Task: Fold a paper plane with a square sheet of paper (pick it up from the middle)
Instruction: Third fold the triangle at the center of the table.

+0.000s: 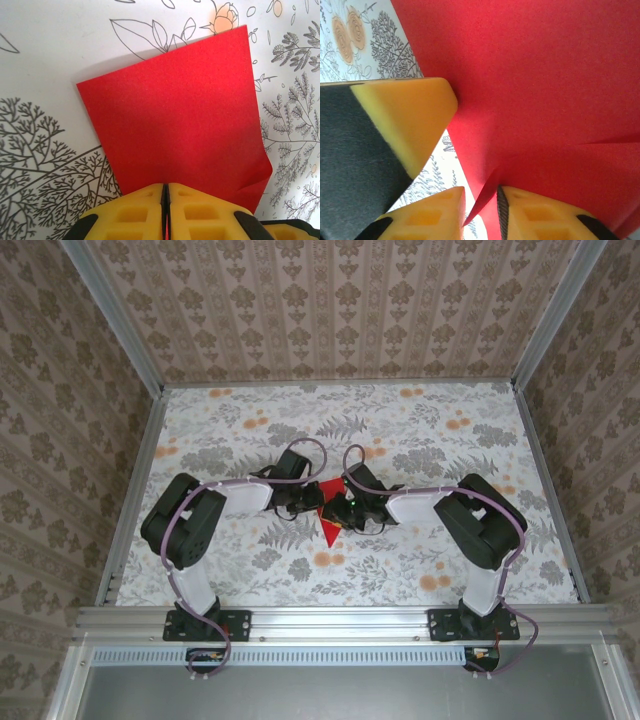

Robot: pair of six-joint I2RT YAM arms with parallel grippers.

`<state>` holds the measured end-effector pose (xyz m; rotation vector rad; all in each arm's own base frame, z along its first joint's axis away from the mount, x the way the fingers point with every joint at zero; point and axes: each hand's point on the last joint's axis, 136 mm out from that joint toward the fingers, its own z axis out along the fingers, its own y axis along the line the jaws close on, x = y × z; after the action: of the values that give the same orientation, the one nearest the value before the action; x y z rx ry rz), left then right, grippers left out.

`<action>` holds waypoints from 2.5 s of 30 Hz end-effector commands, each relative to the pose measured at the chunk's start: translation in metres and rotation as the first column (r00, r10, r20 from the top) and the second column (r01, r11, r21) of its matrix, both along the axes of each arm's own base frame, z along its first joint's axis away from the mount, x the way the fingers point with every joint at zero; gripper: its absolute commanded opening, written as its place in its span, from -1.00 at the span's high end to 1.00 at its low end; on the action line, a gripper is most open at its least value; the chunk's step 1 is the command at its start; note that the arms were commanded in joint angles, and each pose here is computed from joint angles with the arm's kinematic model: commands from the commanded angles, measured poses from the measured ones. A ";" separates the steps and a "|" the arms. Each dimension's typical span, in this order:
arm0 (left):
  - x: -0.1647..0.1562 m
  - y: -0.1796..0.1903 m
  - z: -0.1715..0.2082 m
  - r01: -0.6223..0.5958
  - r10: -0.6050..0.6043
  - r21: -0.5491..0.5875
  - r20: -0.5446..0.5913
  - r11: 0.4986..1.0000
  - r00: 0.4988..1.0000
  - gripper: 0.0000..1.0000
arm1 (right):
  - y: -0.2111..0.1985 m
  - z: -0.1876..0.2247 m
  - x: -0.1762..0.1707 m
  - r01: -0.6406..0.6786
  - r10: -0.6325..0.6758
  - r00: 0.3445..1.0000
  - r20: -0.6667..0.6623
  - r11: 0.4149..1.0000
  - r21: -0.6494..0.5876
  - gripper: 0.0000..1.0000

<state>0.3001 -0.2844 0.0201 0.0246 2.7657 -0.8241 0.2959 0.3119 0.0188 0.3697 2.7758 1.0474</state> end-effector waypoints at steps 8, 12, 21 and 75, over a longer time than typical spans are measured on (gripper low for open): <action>0.010 0.042 0.022 -0.100 0.100 0.009 0.006 0.995 0.995 0.73 | -0.021 -0.037 -0.017 0.024 -0.036 0.994 -0.100 0.993 -0.120 0.31; 0.009 0.051 0.030 -0.107 0.107 -0.010 0.018 0.994 0.994 0.73 | -0.024 -0.038 -0.018 0.028 -0.041 0.994 -0.101 0.991 -0.130 0.46; -0.005 0.036 0.037 -0.038 0.039 -0.066 0.012 0.997 0.999 0.74 | -0.031 -0.043 -0.024 0.018 -0.036 0.993 -0.110 0.987 -0.161 0.81; -0.088 0.046 -0.058 0.085 -0.023 0.246 -0.246 0.965 0.969 1.00 | -0.004 0.022 -0.045 -0.186 0.176 0.979 0.100 0.976 0.108 1.00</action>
<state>0.2540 -0.2858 0.0155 0.0839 2.8692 -0.8441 0.2630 0.3007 0.0290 0.1819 2.7365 1.1598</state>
